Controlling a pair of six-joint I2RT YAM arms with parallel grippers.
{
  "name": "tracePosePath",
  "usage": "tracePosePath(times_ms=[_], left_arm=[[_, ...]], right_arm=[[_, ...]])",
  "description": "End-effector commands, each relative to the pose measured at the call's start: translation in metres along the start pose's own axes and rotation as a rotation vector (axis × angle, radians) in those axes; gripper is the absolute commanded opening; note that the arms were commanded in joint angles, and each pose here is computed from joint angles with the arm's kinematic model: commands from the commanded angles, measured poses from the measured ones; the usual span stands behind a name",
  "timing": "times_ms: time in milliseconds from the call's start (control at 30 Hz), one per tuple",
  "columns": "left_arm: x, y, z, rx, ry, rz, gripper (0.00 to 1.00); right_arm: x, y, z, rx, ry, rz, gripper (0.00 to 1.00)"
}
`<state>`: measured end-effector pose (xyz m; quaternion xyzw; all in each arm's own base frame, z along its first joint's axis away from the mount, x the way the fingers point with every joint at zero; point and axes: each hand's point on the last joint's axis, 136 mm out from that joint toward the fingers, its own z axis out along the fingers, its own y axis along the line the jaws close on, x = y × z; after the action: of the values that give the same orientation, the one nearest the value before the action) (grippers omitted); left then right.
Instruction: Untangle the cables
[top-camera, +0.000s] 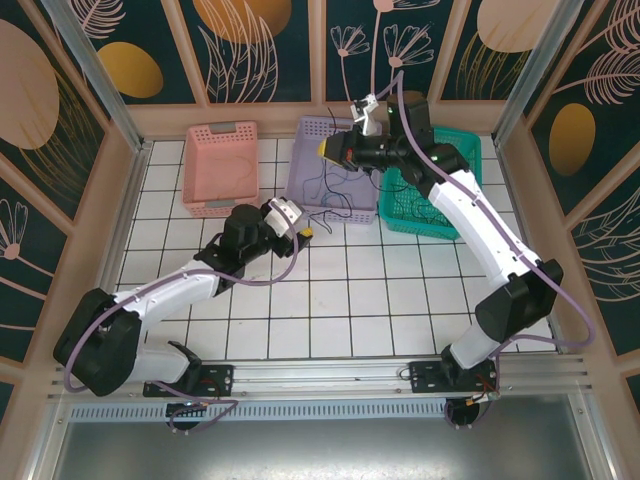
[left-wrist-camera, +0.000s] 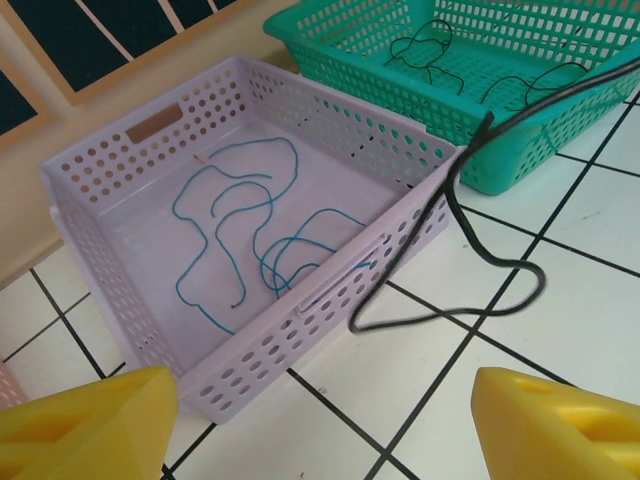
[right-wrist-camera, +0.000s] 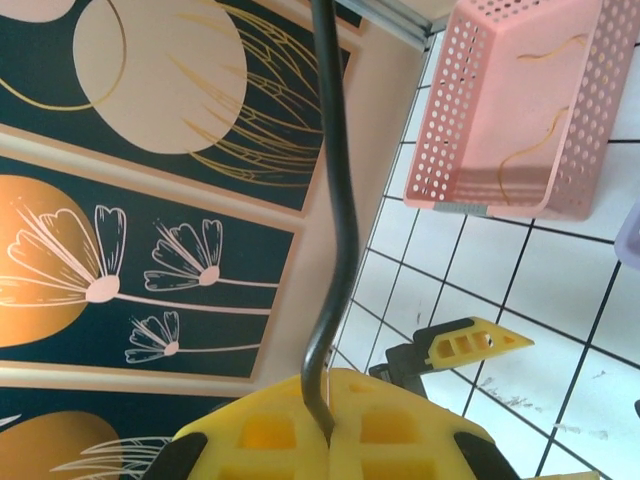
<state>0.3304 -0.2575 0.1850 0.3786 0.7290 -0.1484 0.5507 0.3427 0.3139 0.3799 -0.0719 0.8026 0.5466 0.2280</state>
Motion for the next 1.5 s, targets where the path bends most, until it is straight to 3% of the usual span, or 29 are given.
tracePosePath(times_ms=[0,333,667,933,1033,1133,1300,1467], left_arm=[[-0.009,-0.004,-0.007,0.013,-0.046,0.054,0.77],[-0.007,-0.023,-0.008,0.109,-0.030,0.077,0.66],[-0.008,-0.021,0.000,0.109,-0.019,0.069,0.37],[-0.011,-0.020,0.007,0.109,-0.024,0.057,0.40],[-0.015,-0.018,0.009,0.098,-0.031,0.049,0.36],[-0.019,-0.018,0.011,0.102,-0.037,0.042,0.26],[-0.020,-0.017,0.014,0.106,-0.027,0.009,0.00],[-0.016,-0.003,0.011,0.025,-0.010,-0.158,0.00]], right_arm=[[0.007,0.014,0.002,-0.049,0.042,-0.032,0.00],[0.020,0.025,0.015,-0.094,0.103,-0.042,0.00],[0.022,0.033,0.010,-0.114,0.116,-0.047,0.00],[0.027,0.047,0.011,-0.152,0.131,-0.054,0.00],[0.028,0.049,0.011,-0.157,0.135,-0.052,0.00],[0.028,0.051,0.009,-0.160,0.132,-0.055,0.00],[0.023,0.051,0.003,-0.147,0.099,-0.067,0.00],[0.003,0.044,-0.014,-0.098,-0.010,-0.106,0.00]])
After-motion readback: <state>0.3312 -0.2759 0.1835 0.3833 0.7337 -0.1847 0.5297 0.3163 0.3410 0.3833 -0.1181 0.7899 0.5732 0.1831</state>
